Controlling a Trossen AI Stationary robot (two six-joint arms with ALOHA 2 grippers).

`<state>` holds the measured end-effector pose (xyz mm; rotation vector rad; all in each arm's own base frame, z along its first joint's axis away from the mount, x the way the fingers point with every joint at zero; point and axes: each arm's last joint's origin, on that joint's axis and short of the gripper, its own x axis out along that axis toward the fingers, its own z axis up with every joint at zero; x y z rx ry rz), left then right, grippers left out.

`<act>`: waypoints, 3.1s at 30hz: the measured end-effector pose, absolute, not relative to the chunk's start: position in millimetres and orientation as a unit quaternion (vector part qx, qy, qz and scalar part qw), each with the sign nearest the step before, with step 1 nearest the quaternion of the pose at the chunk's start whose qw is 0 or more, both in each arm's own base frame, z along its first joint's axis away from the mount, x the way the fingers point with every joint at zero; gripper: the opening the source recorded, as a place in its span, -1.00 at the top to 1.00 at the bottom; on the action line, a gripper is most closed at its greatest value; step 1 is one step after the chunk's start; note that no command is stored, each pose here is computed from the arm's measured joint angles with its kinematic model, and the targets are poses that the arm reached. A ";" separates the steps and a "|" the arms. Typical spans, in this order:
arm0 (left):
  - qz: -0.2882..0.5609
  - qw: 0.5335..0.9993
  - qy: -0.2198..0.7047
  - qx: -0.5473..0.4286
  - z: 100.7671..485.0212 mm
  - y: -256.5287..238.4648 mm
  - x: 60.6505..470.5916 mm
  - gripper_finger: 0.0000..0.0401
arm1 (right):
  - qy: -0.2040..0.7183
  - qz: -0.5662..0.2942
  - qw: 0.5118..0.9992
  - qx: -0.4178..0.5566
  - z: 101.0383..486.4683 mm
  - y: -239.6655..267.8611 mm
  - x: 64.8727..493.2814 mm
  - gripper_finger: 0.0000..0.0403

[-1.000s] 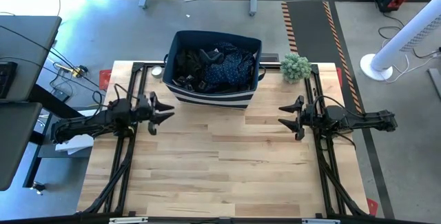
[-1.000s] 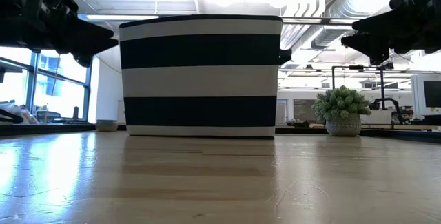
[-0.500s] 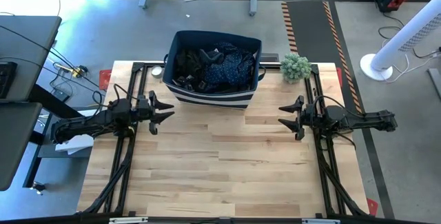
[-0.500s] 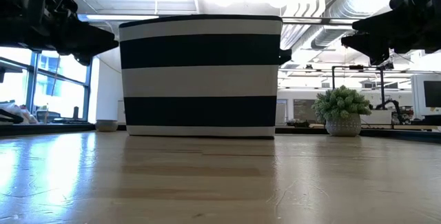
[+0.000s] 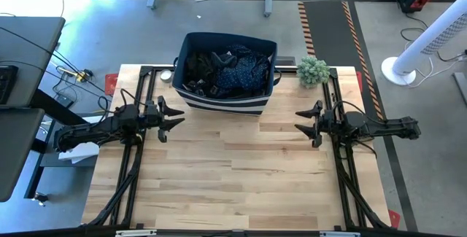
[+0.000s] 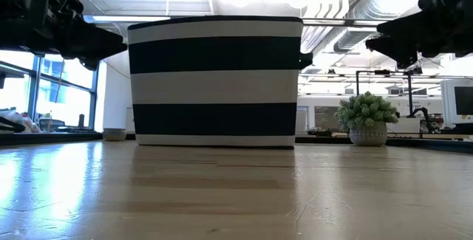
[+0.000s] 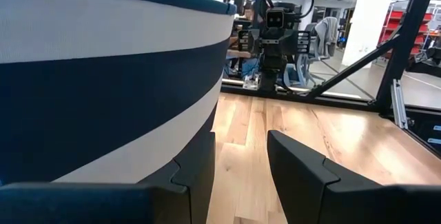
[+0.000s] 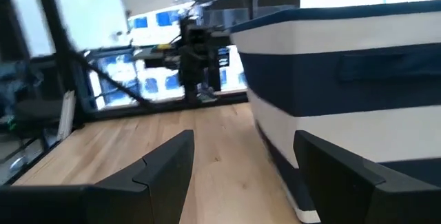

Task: Sort clothes
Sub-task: Return to Home Position

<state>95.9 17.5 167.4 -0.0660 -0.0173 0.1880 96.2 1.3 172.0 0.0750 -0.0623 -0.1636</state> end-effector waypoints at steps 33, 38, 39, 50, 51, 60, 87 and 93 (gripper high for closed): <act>0.094 0.995 -0.008 -0.033 167.3 17.5 96.0 0.35 | -0.010 0.034 0.999 -0.008 167.8 6.8 97.3 0.95; 0.094 0.995 -0.008 -0.033 167.3 17.5 96.0 0.35 | -0.010 0.034 0.999 0.000 167.8 6.8 97.3 0.95; 0.094 0.995 -0.008 -0.033 167.3 17.5 96.0 0.35 | -0.010 0.034 0.999 0.000 167.8 6.8 97.3 0.95; 0.105 0.994 -0.011 -0.036 167.6 18.1 95.8 0.35 | -0.010 0.034 0.999 0.000 167.8 6.8 97.3 0.95; 0.108 0.993 -0.011 -0.036 167.7 18.2 95.8 0.35 | -0.010 0.034 0.999 0.000 167.8 6.8 97.3 0.95; 0.065 0.997 -0.003 0.030 167.7 11.8 96.4 0.90 | -0.010 0.034 0.999 0.000 167.7 6.8 97.3 0.95; -0.049 0.999 -0.004 0.015 167.3 -10.2 96.8 0.97 | -0.010 0.034 0.999 0.000 167.6 6.8 97.4 0.95; -0.048 0.999 -0.004 0.015 167.4 -10.2 96.8 0.96 | -0.010 0.034 0.999 0.000 167.6 6.8 97.4 0.95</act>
